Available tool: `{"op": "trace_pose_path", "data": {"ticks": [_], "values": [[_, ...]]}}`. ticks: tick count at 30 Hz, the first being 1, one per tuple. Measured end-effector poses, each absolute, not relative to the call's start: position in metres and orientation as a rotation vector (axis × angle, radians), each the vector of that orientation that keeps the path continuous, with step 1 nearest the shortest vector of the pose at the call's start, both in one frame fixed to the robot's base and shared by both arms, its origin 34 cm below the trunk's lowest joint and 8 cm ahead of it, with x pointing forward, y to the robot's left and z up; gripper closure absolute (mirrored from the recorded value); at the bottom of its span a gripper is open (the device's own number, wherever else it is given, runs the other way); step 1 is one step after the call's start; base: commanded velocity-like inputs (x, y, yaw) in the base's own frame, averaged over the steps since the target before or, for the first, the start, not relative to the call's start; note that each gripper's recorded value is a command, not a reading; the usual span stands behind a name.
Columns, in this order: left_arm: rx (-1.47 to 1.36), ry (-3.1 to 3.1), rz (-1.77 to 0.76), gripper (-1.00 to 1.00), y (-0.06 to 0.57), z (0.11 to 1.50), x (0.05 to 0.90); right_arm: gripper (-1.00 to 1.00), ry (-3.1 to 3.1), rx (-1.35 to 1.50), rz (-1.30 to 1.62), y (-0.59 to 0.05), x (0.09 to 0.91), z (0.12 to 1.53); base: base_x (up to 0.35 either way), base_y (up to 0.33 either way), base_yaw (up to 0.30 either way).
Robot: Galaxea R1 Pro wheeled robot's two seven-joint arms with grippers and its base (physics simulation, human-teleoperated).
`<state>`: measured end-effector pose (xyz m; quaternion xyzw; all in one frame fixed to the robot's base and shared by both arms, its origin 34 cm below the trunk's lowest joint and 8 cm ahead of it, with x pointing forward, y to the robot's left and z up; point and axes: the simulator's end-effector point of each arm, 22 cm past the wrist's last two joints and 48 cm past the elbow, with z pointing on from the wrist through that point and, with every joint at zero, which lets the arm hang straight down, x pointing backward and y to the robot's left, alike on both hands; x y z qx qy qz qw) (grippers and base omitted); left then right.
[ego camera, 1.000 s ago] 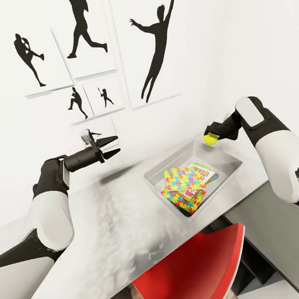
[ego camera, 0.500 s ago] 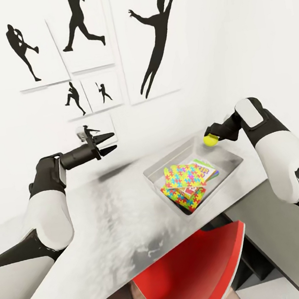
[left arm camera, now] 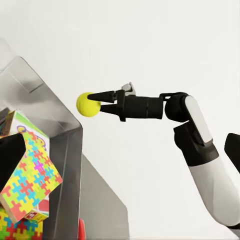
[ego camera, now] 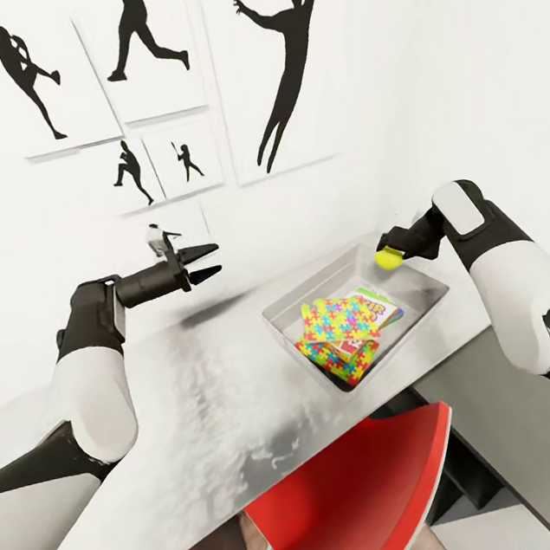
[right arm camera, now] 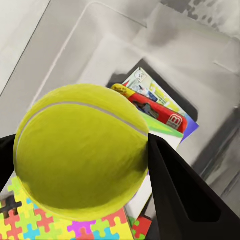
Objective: Put all the toys in the child's room - the three board games (two on the bed and one on the table), the two jigsaw puzzles on the table, and the tennis ball on the table - inside the toy box on the table in the child's room.
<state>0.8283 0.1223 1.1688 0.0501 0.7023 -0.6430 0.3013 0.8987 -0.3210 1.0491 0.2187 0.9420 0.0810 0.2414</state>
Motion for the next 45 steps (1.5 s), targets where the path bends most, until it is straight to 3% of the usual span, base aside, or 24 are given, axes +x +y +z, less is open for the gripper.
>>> {"op": "trace_pose_path", "data": {"ticks": [45], "values": [[0.096,1.913,-1.725,-1.00,0.119,1.127,0.835,1.00,2.719,0.592,0.069,-0.345,0.879,0.975,0.000,0.000,0.000]]}}
